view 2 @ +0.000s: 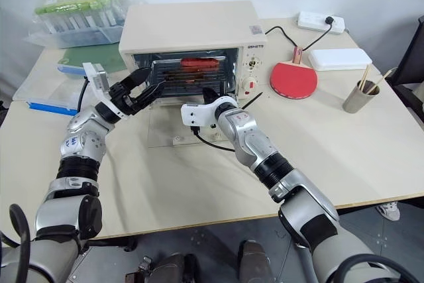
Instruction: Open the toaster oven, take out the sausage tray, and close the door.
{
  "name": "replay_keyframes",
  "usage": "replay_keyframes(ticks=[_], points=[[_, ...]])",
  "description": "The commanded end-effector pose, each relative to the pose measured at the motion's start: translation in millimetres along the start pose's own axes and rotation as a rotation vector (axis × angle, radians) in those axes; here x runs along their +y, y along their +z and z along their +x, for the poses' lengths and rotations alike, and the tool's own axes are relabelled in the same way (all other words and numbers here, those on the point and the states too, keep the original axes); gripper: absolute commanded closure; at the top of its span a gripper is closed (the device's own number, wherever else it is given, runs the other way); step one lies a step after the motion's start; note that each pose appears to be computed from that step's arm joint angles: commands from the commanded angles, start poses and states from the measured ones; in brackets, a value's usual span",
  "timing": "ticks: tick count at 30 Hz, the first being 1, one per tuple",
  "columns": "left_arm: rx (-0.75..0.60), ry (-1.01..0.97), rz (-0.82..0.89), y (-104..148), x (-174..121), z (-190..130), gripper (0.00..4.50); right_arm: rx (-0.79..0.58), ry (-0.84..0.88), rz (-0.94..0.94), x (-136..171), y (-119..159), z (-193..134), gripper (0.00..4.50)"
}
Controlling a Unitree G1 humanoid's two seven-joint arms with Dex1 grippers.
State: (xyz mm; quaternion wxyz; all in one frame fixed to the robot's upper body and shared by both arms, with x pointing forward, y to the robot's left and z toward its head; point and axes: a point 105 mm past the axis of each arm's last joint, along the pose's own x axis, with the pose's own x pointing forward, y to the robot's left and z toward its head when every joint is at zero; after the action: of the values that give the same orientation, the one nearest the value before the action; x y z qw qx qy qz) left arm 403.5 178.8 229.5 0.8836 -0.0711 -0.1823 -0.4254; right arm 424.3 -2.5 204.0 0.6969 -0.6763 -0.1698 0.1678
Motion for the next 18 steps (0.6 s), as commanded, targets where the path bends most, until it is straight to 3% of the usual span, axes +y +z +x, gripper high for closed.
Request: replay_keyframes(ticks=[1, 4, 18], points=[[-0.051, 0.015, 0.048, 20, 5, 2, 0.00, -0.027, -0.127, -0.024, -38, 10, 3, 3.44], [-0.053, 0.015, 0.047, 19, 5, 2, 0.00, -0.007, -0.133, -0.017, -42, 7, 9, 2.49], [-0.059, 0.023, 0.055, 21, 3, -11, 0.00, 0.053, -0.106, -0.017, -36, 0, 33, 2.49]])
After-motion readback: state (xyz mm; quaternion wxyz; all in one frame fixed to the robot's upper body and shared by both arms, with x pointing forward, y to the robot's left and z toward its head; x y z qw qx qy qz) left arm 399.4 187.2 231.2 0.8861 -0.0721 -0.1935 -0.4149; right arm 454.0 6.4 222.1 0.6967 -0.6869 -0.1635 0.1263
